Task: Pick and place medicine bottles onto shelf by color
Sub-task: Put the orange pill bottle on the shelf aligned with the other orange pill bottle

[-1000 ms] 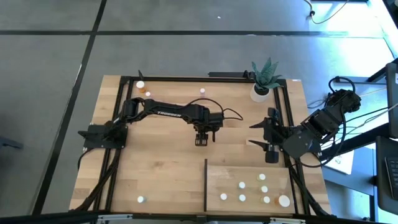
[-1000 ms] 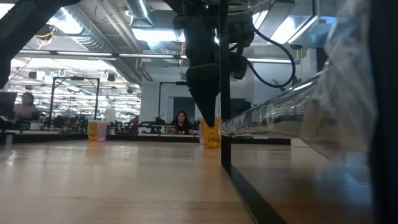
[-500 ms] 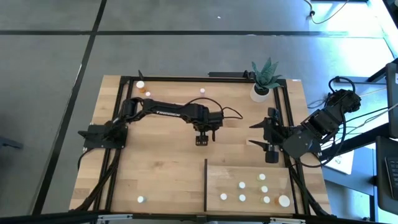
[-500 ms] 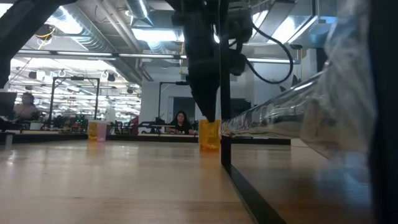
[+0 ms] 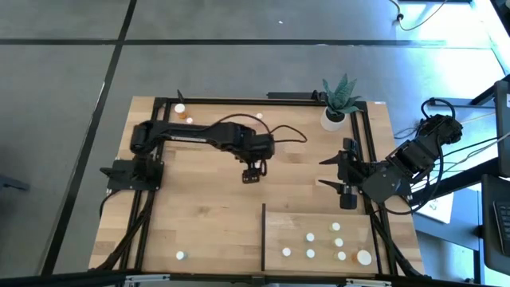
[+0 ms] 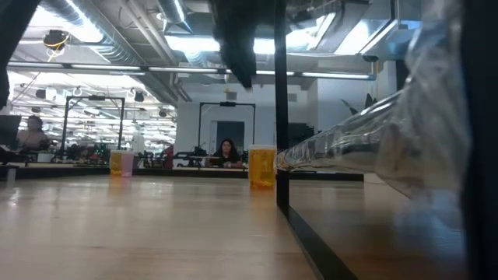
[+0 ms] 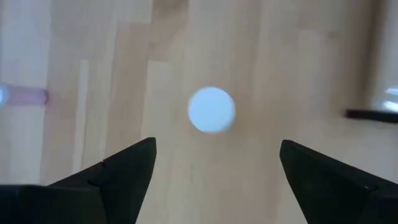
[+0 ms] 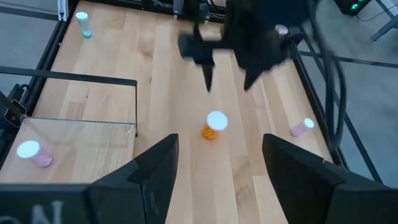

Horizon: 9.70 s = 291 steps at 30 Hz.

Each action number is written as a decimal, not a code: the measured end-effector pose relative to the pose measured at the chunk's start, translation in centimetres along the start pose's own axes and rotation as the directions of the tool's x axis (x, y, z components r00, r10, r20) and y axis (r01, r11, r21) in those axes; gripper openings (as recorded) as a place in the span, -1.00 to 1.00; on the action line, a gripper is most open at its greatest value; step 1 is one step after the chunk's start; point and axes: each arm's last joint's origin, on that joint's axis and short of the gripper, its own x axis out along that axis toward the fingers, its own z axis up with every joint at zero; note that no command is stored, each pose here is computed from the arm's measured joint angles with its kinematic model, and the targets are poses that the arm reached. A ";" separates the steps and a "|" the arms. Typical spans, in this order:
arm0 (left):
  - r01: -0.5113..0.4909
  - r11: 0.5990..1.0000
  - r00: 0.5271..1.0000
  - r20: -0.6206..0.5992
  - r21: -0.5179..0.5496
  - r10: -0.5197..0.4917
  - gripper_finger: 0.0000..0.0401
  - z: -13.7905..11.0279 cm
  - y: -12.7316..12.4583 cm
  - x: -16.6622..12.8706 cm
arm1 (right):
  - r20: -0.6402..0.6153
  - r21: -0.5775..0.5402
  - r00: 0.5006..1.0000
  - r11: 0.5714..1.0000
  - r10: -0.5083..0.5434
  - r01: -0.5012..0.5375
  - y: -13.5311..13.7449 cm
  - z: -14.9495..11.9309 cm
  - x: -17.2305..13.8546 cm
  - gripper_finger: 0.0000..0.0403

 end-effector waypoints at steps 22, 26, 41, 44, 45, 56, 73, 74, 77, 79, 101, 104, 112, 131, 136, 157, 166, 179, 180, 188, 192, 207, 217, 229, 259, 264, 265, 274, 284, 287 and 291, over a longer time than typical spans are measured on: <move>-0.082 0.993 0.978 0.200 0.089 0.063 0.67 -4.6 -10.0 -9.1 | 0.097 0.080 0.995 0.997 -0.002 -0.006 0.3 1.1 -0.1 0.16; -0.134 0.988 0.968 0.224 0.082 0.112 0.67 -4.9 -10.7 -9.4 | 0.097 0.092 0.995 0.996 -0.003 -0.006 0.2 1.0 -0.1 0.16; -0.114 0.991 0.968 0.233 0.076 0.094 0.67 -5.7 -12.3 -9.8 | -0.014 -0.023 1.000 1.000 -0.017 0.016 1.0 1.6 3.9 0.16; -0.123 0.990 0.964 0.246 0.064 0.104 0.67 -6.2 -12.6 -10.4 | -0.078 -0.074 0.997 0.997 -0.019 0.013 1.0 1.8 6.1 0.16; -0.122 0.991 0.962 0.254 0.056 0.104 0.67 -6.4 -12.6 -10.7 | -0.104 -0.090 0.995 0.996 -0.009 0.000 0.9 1.8 6.9 0.16; -0.118 0.992 0.941 0.322 0.037 0.100 0.67 -9.7 -12.6 -15.3 | -0.320 -0.162 0.945 0.978 0.075 -0.132 -0.5 1.5 15.9 0.16; -0.244 0.970 0.928 0.293 0.010 0.230 0.67 -11.2 -8.3 -17.7 | -0.395 -0.042 0.912 0.989 0.113 -0.141 -4.4 -0.3 26.1 0.16; -0.261 0.965 0.926 0.283 0.005 0.249 0.67 -11.2 -8.0 -17.6 | -0.396 -0.040 0.911 0.989 0.112 -0.139 -4.5 -0.3 26.3 0.16; -0.289 0.957 0.923 0.261 -0.018 0.284 0.67 -11.0 -7.0 -17.4 | -0.399 -0.037 0.910 0.990 0.112 -0.138 -4.5 -0.4 26.5 0.16; -0.294 0.955 0.921 0.255 -0.042 0.295 0.67 -10.7 -6.6 -17.3 | -0.404 -0.036 0.908 0.990 0.113 -0.139 -4.5 -0.5 26.5 0.16; -0.297 0.953 0.918 0.259 -0.057 0.301 0.67 -10.4 -6.1 -17.2 | -0.396 -0.008 0.911 0.992 0.110 -0.124 -4.6 -0.4 26.6 0.16; -0.297 0.953 0.918 0.259 -0.057 0.301 0.67 -10.4 -6.1 -17.2 | -0.396 -0.001 0.910 0.991 0.124 -0.136 -4.7 -0.4 26.6 0.16; -0.296 0.953 0.918 0.260 -0.057 0.301 0.67 -10.4 -6.2 -17.2 | -0.401 -0.042 0.903 0.982 0.153 -0.185 -4.6 -1.2 27.9 0.39; -0.291 0.955 0.918 0.263 -0.058 0.296 0.67 -10.3 -6.2 -17.2 | -0.485 -0.080 0.862 0.974 0.149 -0.213 -5.8 -3.8 31.8 0.57; -0.290 0.955 0.919 0.263 -0.058 0.295 0.67 -10.3 -6.2 -17.2 | -0.499 -0.053 0.849 0.971 0.177 -0.233 -6.4 -4.3 32.5 0.57; -0.291 0.955 0.919 0.262 -0.058 0.295 0.67 -10.3 -6.2 -17.1 | -0.503 -0.045 0.836 0.959 0.220 -0.279 -6.2 -5.2 34.1 0.57; -0.290 0.955 0.919 0.263 -0.058 0.295 0.67 -10.3 -6.2 -17.1 | -0.485 -0.025 0.847 0.965 0.218 -0.263 -6.3 -5.1 34.2 0.29; -0.290 0.955 0.919 0.263 -0.058 0.295 0.67 -10.3 -6.2 -17.1 | -0.473 -0.012 0.853 0.966 0.222 -0.259 -6.2 -5.0 34.2 0.11; -0.290 0.955 0.919 0.263 -0.058 0.295 0.67 -10.3 -6.2 -17.1 | -0.473 -0.008 0.853 0.967 0.222 -0.256 -6.2 -5.0 34.2 0.11; -0.290 0.955 0.919 0.263 -0.058 0.295 0.67 -10.3 -6.2 -17.1 | -0.476 -0.020 0.852 0.966 0.218 -0.259 -6.3 -4.8 33.9 0.12; -0.290 0.955 0.918 0.264 -0.058 0.295 0.67 -10.3 -6.2 -17.1 | -0.485 -0.054 0.857 0.972 0.175 -0.229 -6.2 -4.3 32.8 0.12; -0.286 0.957 0.915 0.283 -0.054 0.289 0.67 -10.1 -6.3 -17.2 | -0.502 0.080 0.845 0.983 0.184 -0.166 -4.3 -1.0 22.4 0.12; -0.211 0.975 0.895 0.415 0.068 0.165 0.67 -8.4 -7.1 -17.5 | -0.473 0.145 0.868 0.985 0.150 -0.091 -2.0 -0.3 13.1 0.12; -0.113 0.971 0.831 0.556 0.210 -0.024 0.67 -6.1 -9.0 -16.1 | -0.580 0.206 0.802 0.978 0.144 -0.026 1.6 -2.6 6.3 0.12; 0.012 0.930 0.626 0.723 0.366 -0.293 0.67 -3.2 -12.9 -12.6 | -0.598 0.345 0.795 0.927 0.096 0.147 11.2 -9.2 -2.7 0.12; -0.016 0.928 0.603 0.743 0.373 -0.288 0.67 -2.4 -12.7 -13.3 | -0.609 0.352 0.790 0.917 0.071 0.188 12.1 -10.8 -2.4 0.12; -0.020 0.926 0.609 0.739 0.377 -0.288 0.67 -2.3 -12.7 -13.2 | -0.612 0.359 0.787 0.914 0.078 0.188 12.3 -11.1 -2.2 0.12; -0.025 0.923 0.629 0.724 0.384 -0.284 0.67 -2.3 -12.8 -12.8 | -0.617 0.419 0.773 0.893 0.147 0.165 14.1 -14.4 -1.0 0.12; -0.026 0.922 0.630 0.723 0.385 -0.284 0.67 -2.3 -12.8 -12.8 | -0.665 0.404 0.728 0.900 0.165 0.165 14.5 -17.2 0.7 0.12; -0.027 0.923 0.631 0.722 0.385 -0.283 0.67 -2.3 -12.7 -12.8 | -0.673 0.401 0.722 0.900 0.162 0.172 14.5 -17.2 0.7 0.12; -0.027 0.922 0.636 0.718 0.386 -0.282 0.67 -2.4 -12.7 -12.7 | -0.672 0.407 0.722 0.897 0.165 0.174 14.5 -16.9 0.5 0.12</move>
